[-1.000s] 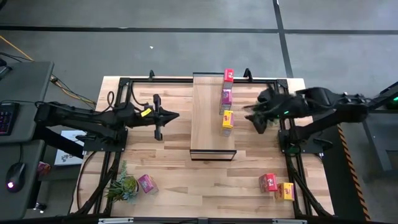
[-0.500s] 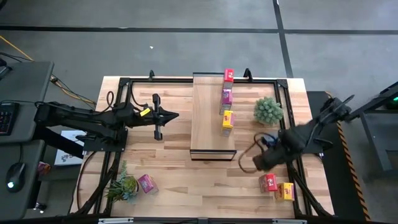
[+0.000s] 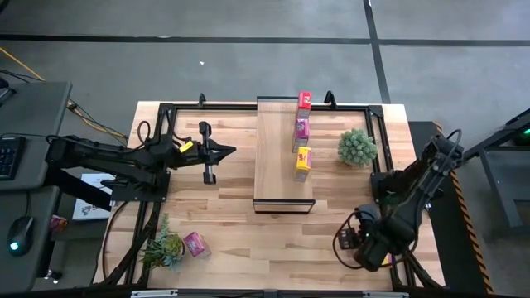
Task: Stack cereal on shelf
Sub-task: Put the red cereal box on the shelf aligned with the red cereal box
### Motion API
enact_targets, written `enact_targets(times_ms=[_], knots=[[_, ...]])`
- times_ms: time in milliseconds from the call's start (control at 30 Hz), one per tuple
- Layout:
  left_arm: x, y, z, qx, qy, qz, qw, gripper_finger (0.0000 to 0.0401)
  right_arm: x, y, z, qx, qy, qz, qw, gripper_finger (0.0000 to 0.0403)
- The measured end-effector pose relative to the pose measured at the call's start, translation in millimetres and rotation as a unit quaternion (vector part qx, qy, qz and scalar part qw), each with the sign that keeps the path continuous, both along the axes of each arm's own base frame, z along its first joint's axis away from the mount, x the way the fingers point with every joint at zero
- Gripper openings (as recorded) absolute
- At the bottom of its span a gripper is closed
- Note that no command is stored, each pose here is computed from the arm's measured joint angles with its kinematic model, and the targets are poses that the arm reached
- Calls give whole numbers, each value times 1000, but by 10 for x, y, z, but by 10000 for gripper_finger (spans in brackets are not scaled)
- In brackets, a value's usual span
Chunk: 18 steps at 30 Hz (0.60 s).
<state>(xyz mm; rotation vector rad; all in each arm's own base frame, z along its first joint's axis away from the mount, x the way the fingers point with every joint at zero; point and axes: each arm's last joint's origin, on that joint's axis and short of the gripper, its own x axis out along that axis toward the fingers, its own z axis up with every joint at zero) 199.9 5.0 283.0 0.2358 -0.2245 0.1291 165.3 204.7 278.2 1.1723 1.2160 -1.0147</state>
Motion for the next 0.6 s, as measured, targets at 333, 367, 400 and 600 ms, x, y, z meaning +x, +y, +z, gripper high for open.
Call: enact_targets(times_ms=[333, 367, 400, 600], knots=[[3, 0, -12, -4, 6, -1, 1000, 0, -27, -3, -268, -7, 51, -3, 999, 244], [3, 0, -12, -4, 6, -1, 1000, 0, -26, -5, -268, -9, 49, -1, 999, 244], [3, 0, -11, -4, 5, -1, 1000, 0, -22, -9, -267, -14, 43, -1, 999, 244], [3, 0, -11, -4, 5, -1, 1000, 0, -1, -9, -243, -29, 18, 6, 999, 244]])
